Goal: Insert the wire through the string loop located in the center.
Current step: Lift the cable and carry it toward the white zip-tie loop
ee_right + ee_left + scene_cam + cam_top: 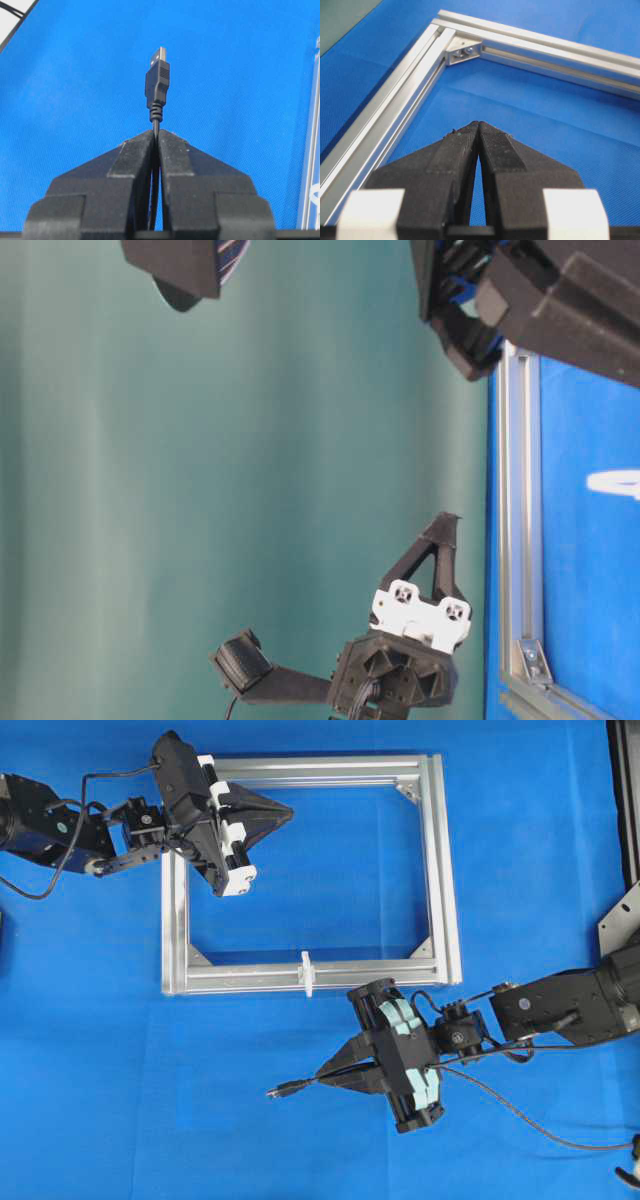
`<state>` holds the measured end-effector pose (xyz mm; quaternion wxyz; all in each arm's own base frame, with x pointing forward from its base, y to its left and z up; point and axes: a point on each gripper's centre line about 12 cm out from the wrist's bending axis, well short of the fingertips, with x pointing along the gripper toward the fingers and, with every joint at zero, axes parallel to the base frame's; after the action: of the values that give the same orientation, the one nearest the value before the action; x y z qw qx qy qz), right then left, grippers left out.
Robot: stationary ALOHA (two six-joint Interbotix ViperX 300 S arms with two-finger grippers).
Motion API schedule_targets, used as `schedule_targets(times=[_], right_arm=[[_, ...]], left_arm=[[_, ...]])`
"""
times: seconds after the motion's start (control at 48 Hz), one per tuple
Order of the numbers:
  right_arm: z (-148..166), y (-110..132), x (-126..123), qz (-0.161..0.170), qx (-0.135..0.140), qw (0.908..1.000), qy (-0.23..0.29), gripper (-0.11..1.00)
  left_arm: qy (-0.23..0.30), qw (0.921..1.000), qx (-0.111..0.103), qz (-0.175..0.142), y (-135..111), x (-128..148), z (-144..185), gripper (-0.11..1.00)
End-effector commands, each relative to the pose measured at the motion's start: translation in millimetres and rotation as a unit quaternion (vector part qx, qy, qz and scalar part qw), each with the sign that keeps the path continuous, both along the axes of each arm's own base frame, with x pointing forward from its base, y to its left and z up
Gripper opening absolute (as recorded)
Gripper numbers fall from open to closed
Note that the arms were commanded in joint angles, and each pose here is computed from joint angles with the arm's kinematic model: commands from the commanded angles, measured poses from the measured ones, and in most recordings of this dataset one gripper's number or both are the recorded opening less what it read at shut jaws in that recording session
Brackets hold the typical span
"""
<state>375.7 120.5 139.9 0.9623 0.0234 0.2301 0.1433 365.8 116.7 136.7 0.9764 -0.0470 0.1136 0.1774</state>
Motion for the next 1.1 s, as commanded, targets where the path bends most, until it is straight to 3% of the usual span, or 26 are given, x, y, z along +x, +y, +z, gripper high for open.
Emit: schedule_targets(times=[0.0,0.5,1.084], right_arm=[[16.6,2.5,2.1,0.001,0.009,0.9997,-0.024,-0.02],[15.3,0.9,-2.8,0.001,0.008,0.9997,-0.022,-0.02],[7.5,-22.0,-69.6,-0.011,0.009,0.9999,0.009,-0.02]], left_arm=[[-0.02,0.9998,0.007,-0.002,-0.4,1.4,15.1,0.0],[-0.02,0.9998,0.007,-0.002,-0.4,1.4,15.1,0.0],[-0.02,0.9998,0.007,-0.003,-1.1,1.2,14.7,0.0]])
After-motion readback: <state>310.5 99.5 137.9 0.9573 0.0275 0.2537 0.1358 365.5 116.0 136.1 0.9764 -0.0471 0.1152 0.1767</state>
